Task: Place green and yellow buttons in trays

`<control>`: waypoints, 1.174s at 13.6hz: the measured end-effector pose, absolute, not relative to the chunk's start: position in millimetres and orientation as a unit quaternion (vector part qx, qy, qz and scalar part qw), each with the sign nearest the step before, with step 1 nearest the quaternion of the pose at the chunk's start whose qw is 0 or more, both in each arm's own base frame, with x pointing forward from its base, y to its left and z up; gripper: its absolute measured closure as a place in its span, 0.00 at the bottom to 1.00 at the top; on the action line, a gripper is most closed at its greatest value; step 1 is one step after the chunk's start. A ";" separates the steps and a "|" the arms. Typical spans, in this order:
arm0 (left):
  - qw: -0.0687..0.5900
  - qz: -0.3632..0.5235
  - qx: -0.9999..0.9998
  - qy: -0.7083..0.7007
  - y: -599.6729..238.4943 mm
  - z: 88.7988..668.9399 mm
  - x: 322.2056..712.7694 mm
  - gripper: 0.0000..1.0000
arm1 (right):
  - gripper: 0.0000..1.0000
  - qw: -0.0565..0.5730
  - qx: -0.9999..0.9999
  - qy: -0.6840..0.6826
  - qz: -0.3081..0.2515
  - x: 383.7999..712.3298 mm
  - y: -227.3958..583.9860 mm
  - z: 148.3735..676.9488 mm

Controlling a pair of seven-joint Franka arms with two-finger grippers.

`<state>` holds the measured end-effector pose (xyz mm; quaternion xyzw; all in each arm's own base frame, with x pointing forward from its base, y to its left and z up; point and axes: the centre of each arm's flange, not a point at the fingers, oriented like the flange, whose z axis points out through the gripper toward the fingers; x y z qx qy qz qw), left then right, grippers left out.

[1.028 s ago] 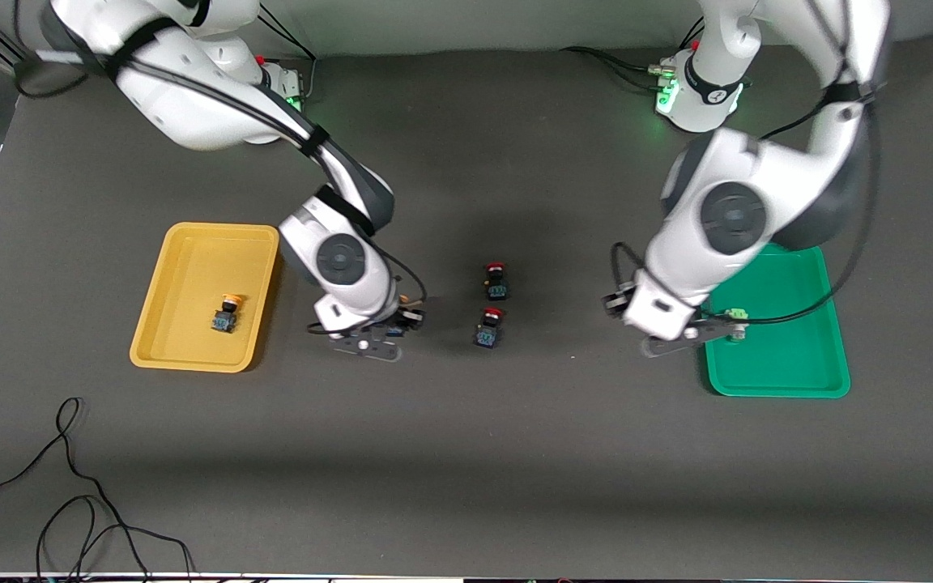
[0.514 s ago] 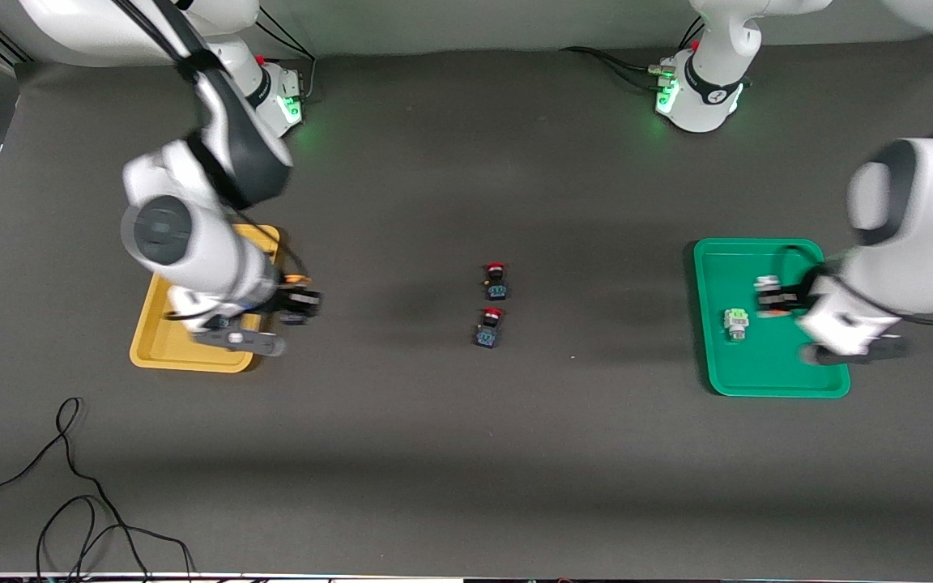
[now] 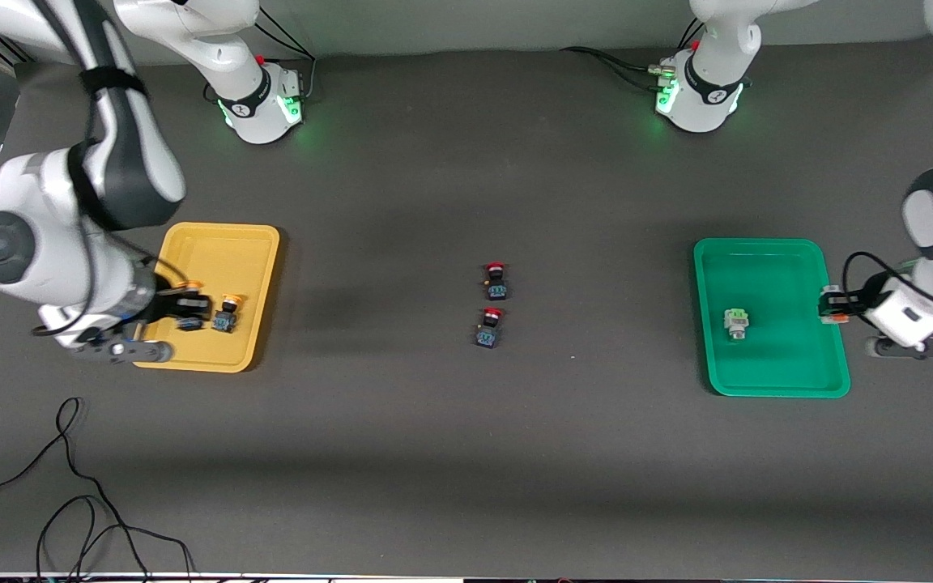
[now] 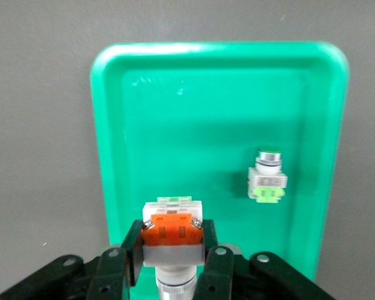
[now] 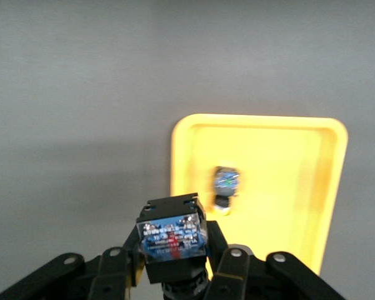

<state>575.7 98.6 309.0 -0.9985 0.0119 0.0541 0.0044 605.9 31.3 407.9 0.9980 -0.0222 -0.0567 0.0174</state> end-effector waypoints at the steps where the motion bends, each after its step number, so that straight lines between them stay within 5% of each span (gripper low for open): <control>1: 0.006 0.042 -0.999 0.014 97.4 284.9 565.2 0.59 | 0.57 0.013 0.998 -0.018 -0.054 605.2 6.1 399.7; 6: 0.004 0.023 -1.000 0.015 93.3 205.4 532.4 0.59 | 0.57 0.014 1.000 -0.001 -0.012 570.7 -57.4 309.1; 12: 0.007 0.013 -1.000 0.025 96.5 231.0 551.3 0.02 | 0.57 0.020 1.000 0.004 0.001 526.7 -58.8 217.2; 16: 0.008 0.050 -0.998 0.031 106.2 329.6 588.5 0.00 | 0.57 0.024 1.000 0.001 0.000 520.7 -69.9 187.3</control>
